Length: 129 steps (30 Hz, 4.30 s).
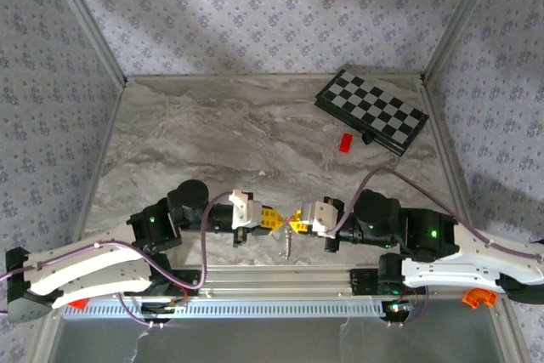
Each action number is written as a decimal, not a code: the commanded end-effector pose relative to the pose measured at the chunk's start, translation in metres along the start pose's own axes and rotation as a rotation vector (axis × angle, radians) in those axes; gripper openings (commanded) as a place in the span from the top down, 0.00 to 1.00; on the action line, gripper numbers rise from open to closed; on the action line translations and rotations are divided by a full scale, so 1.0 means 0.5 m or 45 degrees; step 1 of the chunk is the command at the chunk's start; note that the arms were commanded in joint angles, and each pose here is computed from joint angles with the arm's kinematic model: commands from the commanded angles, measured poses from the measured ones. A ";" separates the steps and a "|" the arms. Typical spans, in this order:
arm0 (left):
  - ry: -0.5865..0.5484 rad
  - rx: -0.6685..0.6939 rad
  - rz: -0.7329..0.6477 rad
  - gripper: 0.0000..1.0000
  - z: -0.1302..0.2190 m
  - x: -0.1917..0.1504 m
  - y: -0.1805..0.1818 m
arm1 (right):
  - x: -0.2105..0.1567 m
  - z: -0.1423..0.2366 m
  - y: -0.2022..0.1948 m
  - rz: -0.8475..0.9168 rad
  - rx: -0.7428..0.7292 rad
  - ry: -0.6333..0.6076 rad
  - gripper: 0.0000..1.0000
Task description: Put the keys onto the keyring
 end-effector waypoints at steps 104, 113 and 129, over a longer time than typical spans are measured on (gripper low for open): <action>-0.046 0.008 -0.071 1.00 0.009 0.011 0.000 | -0.069 -0.004 -0.037 0.055 -0.173 0.315 1.00; -0.066 0.112 -0.082 1.00 0.022 0.005 0.018 | -0.081 -0.002 -0.035 0.067 -0.166 0.414 1.00; -0.062 0.062 -0.063 1.00 0.025 0.005 0.006 | -0.077 0.010 -0.016 0.039 -0.082 0.403 1.00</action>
Point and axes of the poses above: each hand's point on the last joint's axis, 136 mm out from that joint toward the fingers, its own z axis back along the fingers, its own y axis along the line the jaws close on, x = y × z, the point moved 3 cm from there along z, back along the fingers, and after that the axes turned 3 degrees about z, right-handed, at the moved point
